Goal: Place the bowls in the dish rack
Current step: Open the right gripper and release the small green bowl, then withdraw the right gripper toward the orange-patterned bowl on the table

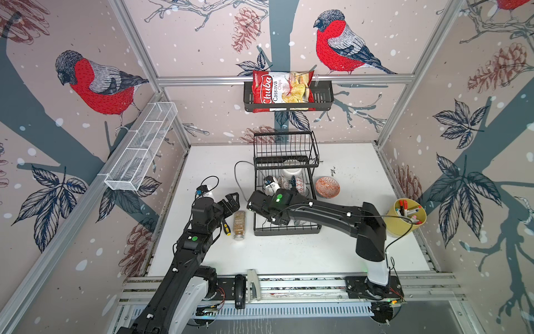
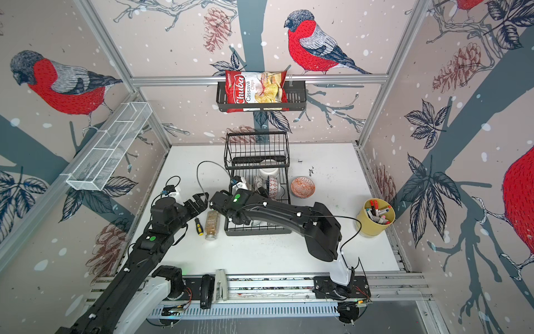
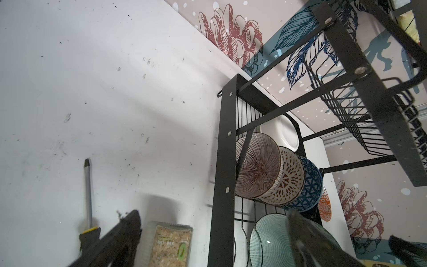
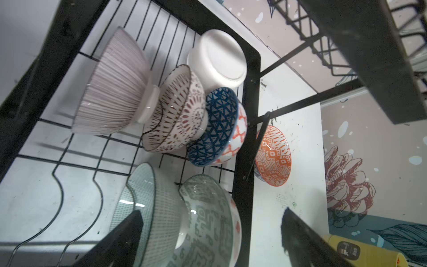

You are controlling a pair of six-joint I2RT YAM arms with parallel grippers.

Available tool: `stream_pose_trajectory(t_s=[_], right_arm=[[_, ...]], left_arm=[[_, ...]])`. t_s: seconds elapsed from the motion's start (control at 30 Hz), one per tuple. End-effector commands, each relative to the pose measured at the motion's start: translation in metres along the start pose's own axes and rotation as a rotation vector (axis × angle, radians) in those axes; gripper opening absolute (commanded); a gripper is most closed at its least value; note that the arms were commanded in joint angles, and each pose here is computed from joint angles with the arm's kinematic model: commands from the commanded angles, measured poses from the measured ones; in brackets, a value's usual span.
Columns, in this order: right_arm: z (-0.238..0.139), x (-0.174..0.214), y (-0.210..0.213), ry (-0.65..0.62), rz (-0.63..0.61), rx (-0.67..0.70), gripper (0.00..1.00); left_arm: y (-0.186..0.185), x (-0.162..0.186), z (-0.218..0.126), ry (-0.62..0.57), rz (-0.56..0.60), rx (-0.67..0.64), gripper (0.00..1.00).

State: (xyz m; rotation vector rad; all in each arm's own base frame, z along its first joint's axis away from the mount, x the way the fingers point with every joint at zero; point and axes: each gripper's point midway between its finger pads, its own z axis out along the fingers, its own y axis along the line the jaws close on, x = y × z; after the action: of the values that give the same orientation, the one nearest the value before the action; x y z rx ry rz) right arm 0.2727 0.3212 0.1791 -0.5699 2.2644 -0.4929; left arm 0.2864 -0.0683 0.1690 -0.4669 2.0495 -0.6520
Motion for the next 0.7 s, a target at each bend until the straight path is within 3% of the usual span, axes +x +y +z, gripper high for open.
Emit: stream_pose_trajectory(t_s=[0.0,0.13,0.47,0.67], right_arm=[[0.000,-0.001,-0.012,-0.004,0.091,-0.035,0.91],[0.006,0.008,-0.032,0.014,0.185,-0.077,0.86],[0.042,0.059,-0.083,0.087,0.477,-0.180,0.61],[0.076,0.090,-0.130,0.125,0.652,-0.174,0.59]], left_arm=[[-0.009,-0.001,0.000,0.013,0.032,0.038,0.97],[-0.017,0.000,0.000,0.025,0.040,0.083,0.96],[-0.022,0.013,0.006,0.080,0.029,0.117,0.95],[-0.027,0.029,0.009,0.121,0.057,0.104,0.95]])
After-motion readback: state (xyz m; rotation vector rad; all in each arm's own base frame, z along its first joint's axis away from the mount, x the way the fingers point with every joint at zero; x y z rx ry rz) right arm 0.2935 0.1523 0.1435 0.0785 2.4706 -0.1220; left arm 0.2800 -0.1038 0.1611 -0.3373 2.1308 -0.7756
